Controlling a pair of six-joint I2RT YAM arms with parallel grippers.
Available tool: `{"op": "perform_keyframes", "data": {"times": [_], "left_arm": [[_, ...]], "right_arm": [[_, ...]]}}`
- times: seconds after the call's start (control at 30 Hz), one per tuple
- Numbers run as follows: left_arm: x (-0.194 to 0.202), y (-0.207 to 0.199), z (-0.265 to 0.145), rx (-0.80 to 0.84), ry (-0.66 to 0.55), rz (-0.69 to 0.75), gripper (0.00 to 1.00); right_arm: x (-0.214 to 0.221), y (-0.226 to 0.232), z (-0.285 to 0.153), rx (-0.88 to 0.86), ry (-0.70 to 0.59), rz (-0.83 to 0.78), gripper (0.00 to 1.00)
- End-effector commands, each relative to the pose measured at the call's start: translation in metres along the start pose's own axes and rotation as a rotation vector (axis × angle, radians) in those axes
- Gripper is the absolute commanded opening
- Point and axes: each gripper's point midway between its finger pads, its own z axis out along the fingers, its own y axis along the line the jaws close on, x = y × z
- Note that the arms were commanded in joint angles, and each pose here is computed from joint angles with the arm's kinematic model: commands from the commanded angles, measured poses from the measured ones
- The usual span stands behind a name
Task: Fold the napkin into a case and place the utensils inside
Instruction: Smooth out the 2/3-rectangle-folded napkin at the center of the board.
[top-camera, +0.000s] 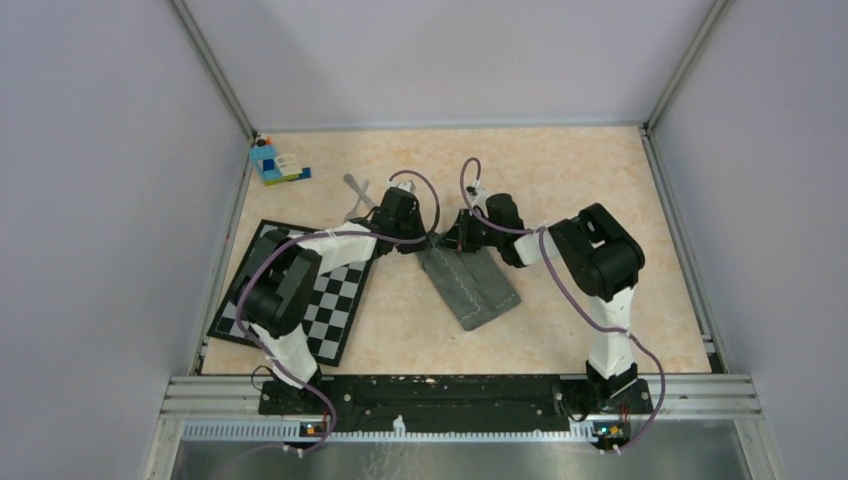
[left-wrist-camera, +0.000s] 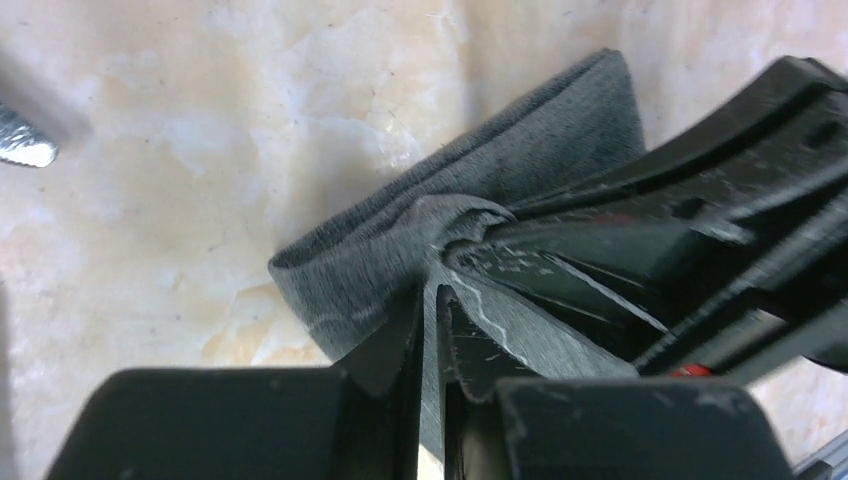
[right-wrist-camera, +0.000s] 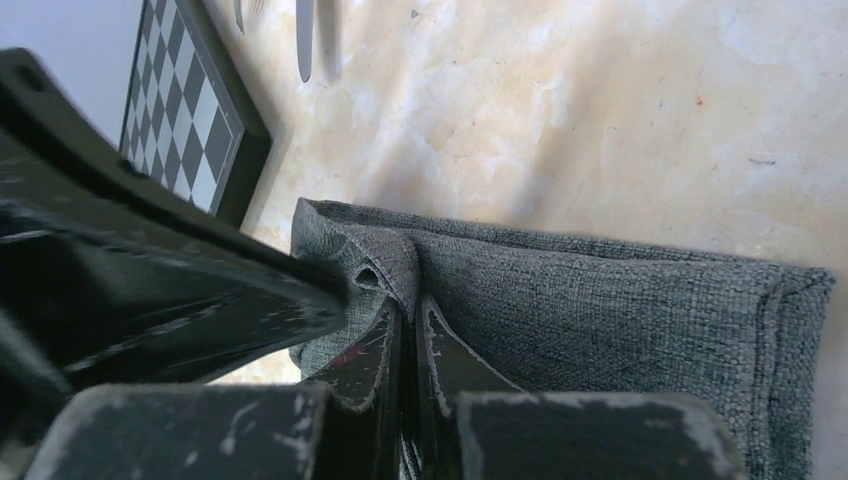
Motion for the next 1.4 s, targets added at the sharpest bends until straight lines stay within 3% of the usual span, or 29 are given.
{"op": "perform_keyframes", "data": {"times": [0.0, 0.27, 0.33, 0.43, 0.53, 0.7, 0.77, 1.0, 1.37], "left_arm": [[-0.011, -0.003, 0.020, 0.030, -0.025, -0.037, 0.11], [0.016, 0.039, 0.032, -0.037, 0.053, -0.118, 0.02], [0.017, 0.042, 0.030, -0.034, 0.057, -0.124, 0.01], [0.016, 0.037, 0.029, -0.013, 0.063, -0.122, 0.00], [0.016, 0.032, 0.028, 0.007, 0.081, -0.120, 0.00], [0.016, 0.031, 0.029, 0.012, 0.093, -0.110, 0.00], [0.015, 0.030, 0.029, 0.011, 0.098, -0.106, 0.00], [0.014, 0.029, 0.031, 0.017, 0.101, -0.095, 0.00], [0.022, 0.042, 0.034, -0.044, 0.126, -0.101, 0.00]], "right_arm": [[-0.013, 0.010, 0.002, 0.014, -0.001, -0.026, 0.05], [-0.032, 0.025, -0.049, 0.188, 0.096, -0.058, 0.45], [-0.034, 0.032, -0.066, 0.191, 0.080, -0.100, 0.52], [-0.020, 0.053, -0.079, 0.091, 0.116, -0.126, 0.54], [-0.008, 0.072, -0.079, -0.038, 0.132, -0.098, 0.47], [0.009, 0.089, -0.048, -0.216, 0.187, -0.074, 0.06], [0.016, 0.091, -0.034, -0.250, 0.206, -0.082, 0.00], [0.039, 0.072, -0.007, -0.269, 0.243, -0.019, 0.00], [0.124, 0.070, -0.066, -0.223, 0.332, 0.029, 0.00]]}}
